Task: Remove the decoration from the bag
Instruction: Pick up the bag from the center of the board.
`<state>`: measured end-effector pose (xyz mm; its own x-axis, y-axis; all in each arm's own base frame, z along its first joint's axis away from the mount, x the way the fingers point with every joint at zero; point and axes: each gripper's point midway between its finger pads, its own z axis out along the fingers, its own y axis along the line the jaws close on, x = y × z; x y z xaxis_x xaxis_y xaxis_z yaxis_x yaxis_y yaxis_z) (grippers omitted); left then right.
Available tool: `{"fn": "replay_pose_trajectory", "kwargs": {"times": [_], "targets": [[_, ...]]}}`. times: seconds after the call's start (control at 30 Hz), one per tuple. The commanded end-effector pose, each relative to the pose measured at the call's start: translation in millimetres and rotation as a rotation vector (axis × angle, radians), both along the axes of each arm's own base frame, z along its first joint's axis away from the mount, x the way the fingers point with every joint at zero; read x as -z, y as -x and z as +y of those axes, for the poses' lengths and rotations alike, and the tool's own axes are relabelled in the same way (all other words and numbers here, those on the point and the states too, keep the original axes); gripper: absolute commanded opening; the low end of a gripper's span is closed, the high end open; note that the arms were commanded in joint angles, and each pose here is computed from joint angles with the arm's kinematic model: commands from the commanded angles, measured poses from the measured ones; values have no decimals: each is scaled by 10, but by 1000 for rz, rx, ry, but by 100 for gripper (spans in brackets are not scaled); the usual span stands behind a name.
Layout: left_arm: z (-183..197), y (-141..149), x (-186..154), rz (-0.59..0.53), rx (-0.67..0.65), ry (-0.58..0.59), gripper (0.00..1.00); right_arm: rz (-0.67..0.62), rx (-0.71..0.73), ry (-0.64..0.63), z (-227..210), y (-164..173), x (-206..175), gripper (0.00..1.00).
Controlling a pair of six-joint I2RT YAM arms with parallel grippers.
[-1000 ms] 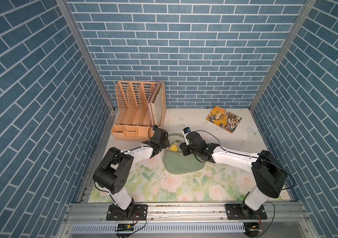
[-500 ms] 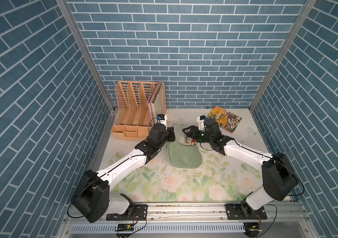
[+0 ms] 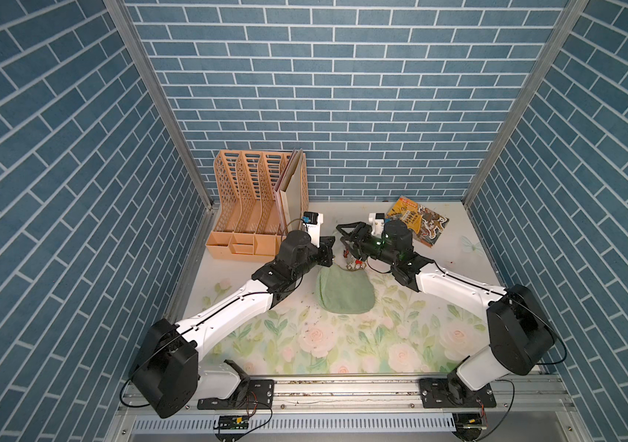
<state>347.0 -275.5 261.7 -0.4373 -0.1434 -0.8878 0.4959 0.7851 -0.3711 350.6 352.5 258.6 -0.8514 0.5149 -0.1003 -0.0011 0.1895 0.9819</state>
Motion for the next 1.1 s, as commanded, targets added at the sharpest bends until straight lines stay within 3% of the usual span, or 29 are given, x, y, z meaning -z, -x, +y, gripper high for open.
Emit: {"fn": "replay_pose_trajectory", "kwargs": {"times": [0.0, 0.23, 0.37, 0.53, 0.63, 0.87, 1.07], "targets": [[-149, 61, -300, -98, 57, 26, 5, -15, 24, -98, 109, -63, -275, 54], [-147, 93, -260, -88, 58, 20, 11, -52, 65, -64, 107, -84, -339, 19], [-129, 174, -241, -65, 72, 57, 31, -65, 67, -51, 123, -53, -351, 8], [5, 281, -148, -24, 56, 84, 55, -86, 85, -54, 100, -49, -424, 6], [154, 320, -28, -4, 19, 90, 64, -101, 84, -56, 103, -35, -491, 6], [356, 373, 216, -53, -4, 16, 69, -131, 81, -59, 98, 16, -606, 6], [335, 320, 341, -85, 76, -7, 67, -153, 64, -64, 121, 94, -687, 6]]}}
